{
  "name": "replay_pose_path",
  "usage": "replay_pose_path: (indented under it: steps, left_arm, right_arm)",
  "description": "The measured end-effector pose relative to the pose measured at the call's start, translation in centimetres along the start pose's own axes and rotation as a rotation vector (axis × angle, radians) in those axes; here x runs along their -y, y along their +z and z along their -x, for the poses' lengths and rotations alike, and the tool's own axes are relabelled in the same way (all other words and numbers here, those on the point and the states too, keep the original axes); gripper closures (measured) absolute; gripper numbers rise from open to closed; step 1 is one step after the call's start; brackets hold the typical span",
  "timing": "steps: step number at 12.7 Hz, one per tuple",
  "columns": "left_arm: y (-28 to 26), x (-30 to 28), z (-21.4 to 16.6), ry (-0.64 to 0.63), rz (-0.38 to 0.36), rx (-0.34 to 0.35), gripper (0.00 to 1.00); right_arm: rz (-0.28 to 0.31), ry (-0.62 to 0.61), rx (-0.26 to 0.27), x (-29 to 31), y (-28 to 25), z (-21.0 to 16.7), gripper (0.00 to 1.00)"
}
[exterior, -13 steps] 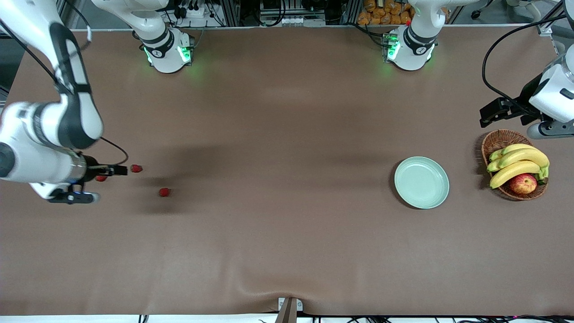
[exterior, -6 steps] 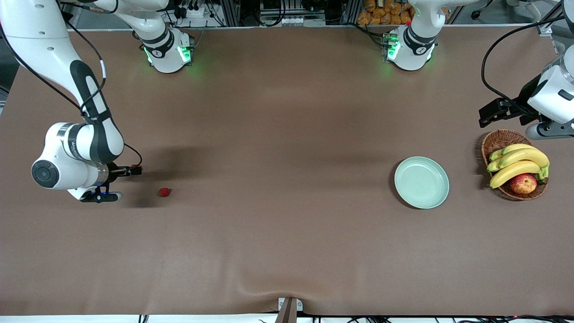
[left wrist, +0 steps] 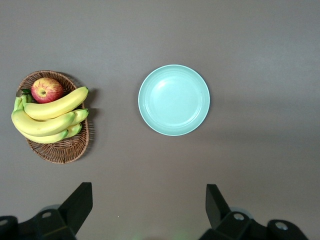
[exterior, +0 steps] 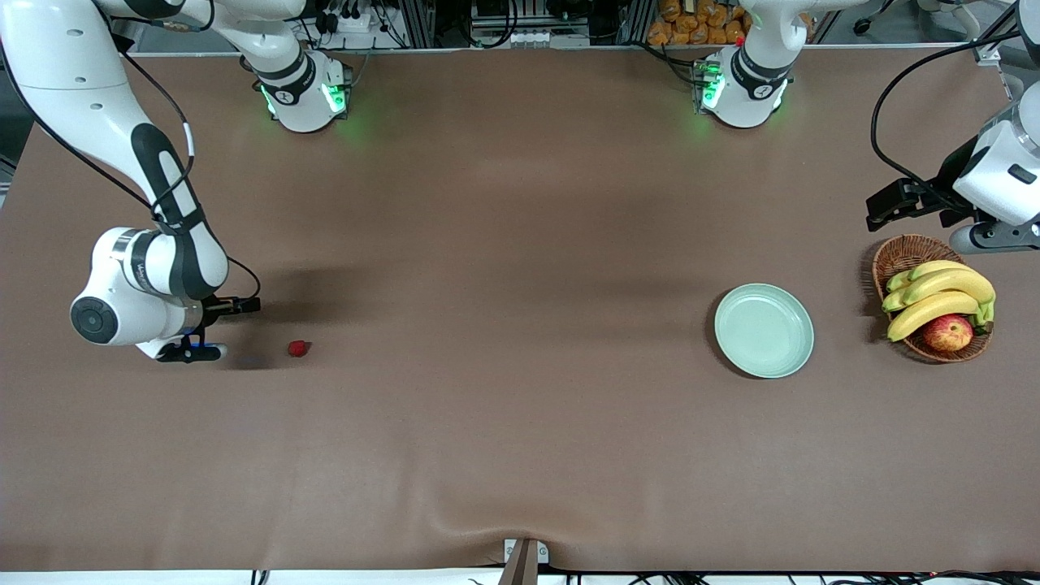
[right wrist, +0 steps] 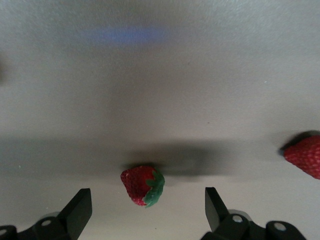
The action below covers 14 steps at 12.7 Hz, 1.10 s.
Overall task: Collect all strawberries into plate
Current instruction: 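Reach the right gripper down and grasp a red strawberry, then carry the strawberry with the right gripper to mid-table and release it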
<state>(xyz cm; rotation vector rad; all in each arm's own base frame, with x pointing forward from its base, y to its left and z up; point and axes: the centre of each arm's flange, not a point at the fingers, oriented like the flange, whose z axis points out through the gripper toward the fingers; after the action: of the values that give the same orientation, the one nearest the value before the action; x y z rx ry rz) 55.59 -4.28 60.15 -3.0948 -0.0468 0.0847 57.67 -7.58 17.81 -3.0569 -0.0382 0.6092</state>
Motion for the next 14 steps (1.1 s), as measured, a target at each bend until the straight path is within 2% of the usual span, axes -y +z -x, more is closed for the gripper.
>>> replay_pose_path:
  steps: [3, 6, 7, 8, 10, 14]
  left_arm:
    - [0.34, -0.03, 0.00, 0.001, -0.001, 0.007, 0.00]
    - [0.48, -0.03, -0.04, 0.001, -0.001, 0.010, 0.00]
    - [0.53, -0.03, -0.04, 0.001, -0.001, 0.011, 0.00]
    - [0.55, -0.03, -0.04, 0.001, -0.001, 0.011, 0.00]
    - [0.56, -0.03, -0.04, 0.001, -0.001, 0.011, 0.00]
    - [0.44, -0.17, -0.03, 0.003, -0.001, 0.009, 0.00]
  right_arm:
    - [-0.001, -0.005, 0.007, 0.23, 0.35, -0.01, 0.03]
    - [-0.002, -0.020, 0.014, 0.42, 0.69, 0.06, 0.33]
    - [-0.002, -0.043, 0.015, 0.43, 0.76, 0.10, 0.33]
    - [-0.003, -0.061, 0.018, 0.44, 0.88, 0.13, 0.41]
    - [-0.003, -0.070, 0.023, 0.41, 0.98, 0.19, 0.66]
    - [-0.003, -0.071, 0.019, 0.39, 0.85, 0.13, 0.67]
